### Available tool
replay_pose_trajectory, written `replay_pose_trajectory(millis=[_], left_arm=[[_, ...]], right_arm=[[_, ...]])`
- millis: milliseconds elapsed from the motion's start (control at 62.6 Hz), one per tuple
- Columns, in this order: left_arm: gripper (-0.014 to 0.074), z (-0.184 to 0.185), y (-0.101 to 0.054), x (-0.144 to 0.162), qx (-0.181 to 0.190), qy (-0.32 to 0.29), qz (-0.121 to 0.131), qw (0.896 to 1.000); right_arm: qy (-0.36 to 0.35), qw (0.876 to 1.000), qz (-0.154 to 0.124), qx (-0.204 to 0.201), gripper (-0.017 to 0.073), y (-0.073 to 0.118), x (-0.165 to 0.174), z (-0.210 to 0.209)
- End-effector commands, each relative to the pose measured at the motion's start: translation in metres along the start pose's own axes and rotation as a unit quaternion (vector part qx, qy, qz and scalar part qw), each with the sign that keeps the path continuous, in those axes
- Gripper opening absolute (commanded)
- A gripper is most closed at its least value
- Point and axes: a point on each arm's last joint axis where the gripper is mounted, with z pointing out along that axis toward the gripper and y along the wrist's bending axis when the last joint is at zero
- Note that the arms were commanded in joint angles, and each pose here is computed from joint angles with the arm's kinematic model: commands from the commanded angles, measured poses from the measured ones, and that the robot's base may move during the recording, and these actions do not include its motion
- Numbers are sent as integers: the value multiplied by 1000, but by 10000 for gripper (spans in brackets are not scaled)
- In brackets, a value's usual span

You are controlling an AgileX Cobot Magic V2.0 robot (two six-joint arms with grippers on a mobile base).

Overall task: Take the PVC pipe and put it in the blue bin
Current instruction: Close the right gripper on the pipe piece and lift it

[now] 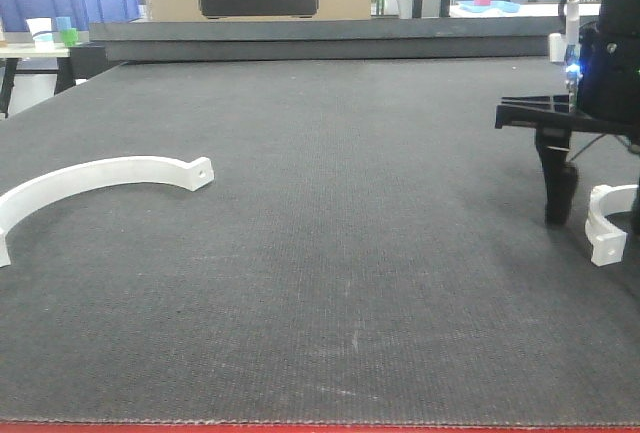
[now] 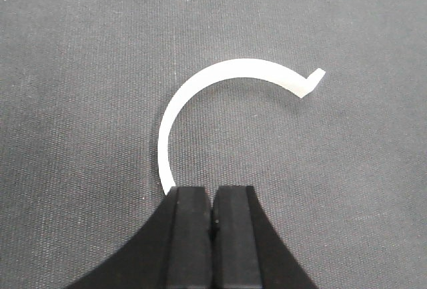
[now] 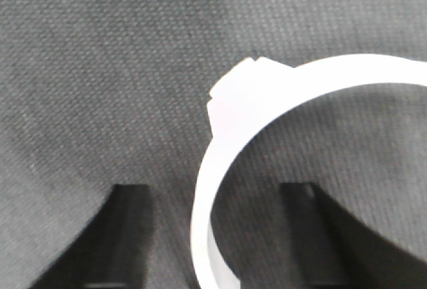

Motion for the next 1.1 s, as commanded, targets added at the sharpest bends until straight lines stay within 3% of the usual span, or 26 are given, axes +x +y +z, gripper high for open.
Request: replay_pose_trajectory(millis=[0, 112, 368, 544, 592, 719, 863, 943, 1087], left_arm=[[-111, -1, -2, -1, 5, -3, -4, 1000], [-111, -1, -2, 0, 5, 0, -4, 1000], [-111, -1, -2, 0, 5, 2, -4, 1000], [-111, -1, -2, 0, 5, 0, -3, 1000], [-111, -1, -2, 0, 4, 0, -3, 1000], [-111, -1, -2, -1, 4, -5, -3, 1000], [-111, 0, -2, -1, 5, 0, -9, 1000], [-111, 0, -3, -4, 4, 27, -24, 999], [-111, 9, -5, -19, 2, 77, -23, 997]], right_arm=[[0, 1000, -2, 4, 182, 0, -2, 3], [0, 1000, -2, 5, 117, 0, -2, 4], [-2, 1000, -2, 3, 87, 0, -3, 5], [-5, 1000, -28, 8, -167, 0, -3, 5], [-4, 999, -34, 8, -167, 0, -3, 5], [6, 997, -70, 10, -168, 0, -1, 4], [7, 990, -143, 6, -168, 5, 10, -9], [-12, 982, -189, -6, -168, 12, 18, -24], [-58, 968, -242, -32, -168, 23, 28, -49]])
